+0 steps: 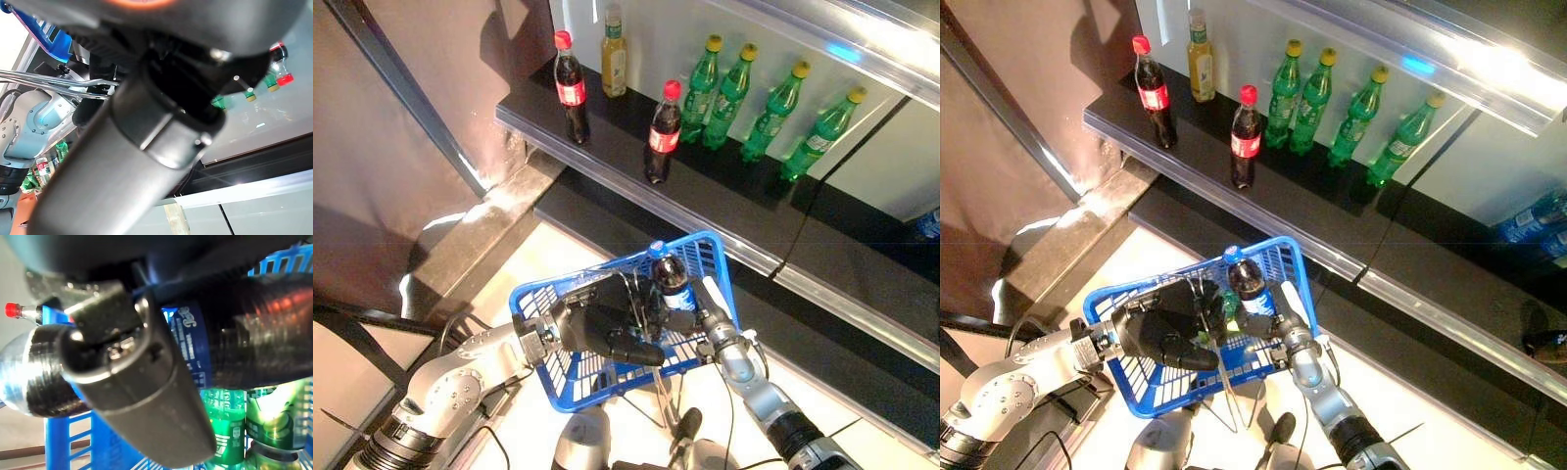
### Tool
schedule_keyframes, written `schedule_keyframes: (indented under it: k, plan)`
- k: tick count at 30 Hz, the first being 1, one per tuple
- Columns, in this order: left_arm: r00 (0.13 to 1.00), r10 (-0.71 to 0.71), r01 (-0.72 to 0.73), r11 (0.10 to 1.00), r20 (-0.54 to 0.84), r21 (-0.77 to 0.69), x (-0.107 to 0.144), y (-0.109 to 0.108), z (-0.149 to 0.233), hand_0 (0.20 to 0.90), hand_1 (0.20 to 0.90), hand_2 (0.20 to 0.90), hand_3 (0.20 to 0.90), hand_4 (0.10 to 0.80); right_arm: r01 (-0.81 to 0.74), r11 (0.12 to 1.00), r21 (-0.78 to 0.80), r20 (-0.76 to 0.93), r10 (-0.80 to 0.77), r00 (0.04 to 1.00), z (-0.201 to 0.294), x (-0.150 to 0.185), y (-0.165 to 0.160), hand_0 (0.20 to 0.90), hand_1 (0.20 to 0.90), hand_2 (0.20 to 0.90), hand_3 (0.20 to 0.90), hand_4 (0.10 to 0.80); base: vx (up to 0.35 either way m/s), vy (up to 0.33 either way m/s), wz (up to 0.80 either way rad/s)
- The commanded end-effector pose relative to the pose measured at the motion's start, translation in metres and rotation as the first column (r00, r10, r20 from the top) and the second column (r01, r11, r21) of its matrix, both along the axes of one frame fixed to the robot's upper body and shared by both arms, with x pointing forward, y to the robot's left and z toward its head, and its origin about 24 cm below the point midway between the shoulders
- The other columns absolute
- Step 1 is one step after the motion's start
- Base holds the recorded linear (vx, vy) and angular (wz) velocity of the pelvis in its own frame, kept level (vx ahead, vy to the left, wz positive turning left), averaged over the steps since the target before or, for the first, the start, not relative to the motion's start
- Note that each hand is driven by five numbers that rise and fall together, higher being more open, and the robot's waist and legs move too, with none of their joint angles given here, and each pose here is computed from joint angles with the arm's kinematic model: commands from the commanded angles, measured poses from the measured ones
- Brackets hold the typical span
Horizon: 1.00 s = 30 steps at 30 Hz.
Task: Pick up the drink and place into the basket.
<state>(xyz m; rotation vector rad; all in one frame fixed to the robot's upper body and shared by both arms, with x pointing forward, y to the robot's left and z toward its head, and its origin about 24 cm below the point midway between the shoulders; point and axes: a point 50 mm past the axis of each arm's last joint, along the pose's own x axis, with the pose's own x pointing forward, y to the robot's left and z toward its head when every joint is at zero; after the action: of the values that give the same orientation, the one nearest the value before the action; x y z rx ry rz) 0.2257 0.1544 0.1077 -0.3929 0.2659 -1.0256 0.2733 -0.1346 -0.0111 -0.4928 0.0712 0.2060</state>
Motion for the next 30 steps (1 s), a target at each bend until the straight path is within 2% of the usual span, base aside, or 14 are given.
schedule_keyframes:
  k: [1,5,11,17,25,30]
  plan:
    - [0.771,-0.139,0.532,0.676,0.621,-0.51,-0.037,-0.049,0.118,0.3,0.3,0.3,0.2,0.1,-0.257,0.917,-0.305,-0.184,0.208,0.961,-0.054,-0.048,0.002,0.3,0.3,0.3,0.2,0.1,0.0,0.0,0.0]
    - [0.772,-0.137,0.531,0.677,0.621,-0.51,-0.037,-0.048,0.117,0.3,0.3,0.3,0.2,0.1,-0.242,0.927,-0.286,-0.174,0.199,0.965,-0.052,-0.047,0.001,0.3,0.3,0.3,0.2,0.1,0.0,0.0,0.0]
    - [0.774,-0.125,0.519,0.688,0.621,-0.508,-0.036,-0.045,0.114,0.3,0.3,0.3,0.2,0.1,-0.172,0.985,0.005,-0.125,0.171,0.977,-0.033,-0.043,0.009,0.3,0.3,0.3,0.2,0.1,0.0,0.0,0.0]
    - [0.778,-0.079,0.481,0.712,0.623,-0.511,-0.034,-0.033,0.114,0.3,0.3,0.3,0.2,0.1,-0.166,0.973,0.159,0.017,0.165,0.986,-0.001,-0.042,0.008,0.3,0.3,0.3,0.2,0.1,0.003,0.001,-0.02]
    - [0.781,-0.019,0.438,0.73,0.624,-0.525,-0.033,-0.021,0.116,0.3,0.3,0.3,0.2,0.1,-0.185,0.959,0.214,0.096,0.168,0.981,0.02,-0.041,0.005,0.3,0.3,0.3,0.2,0.1,0.001,0.004,-0.05]
    - [0.778,-0.016,0.437,0.731,0.628,-0.523,-0.034,-0.018,0.116,0.3,0.3,0.3,0.2,0.1,-0.177,0.969,0.172,0.104,0.16,0.982,0.023,-0.04,0.003,0.3,0.3,0.3,0.2,0.1,0.001,-0.001,-0.01]
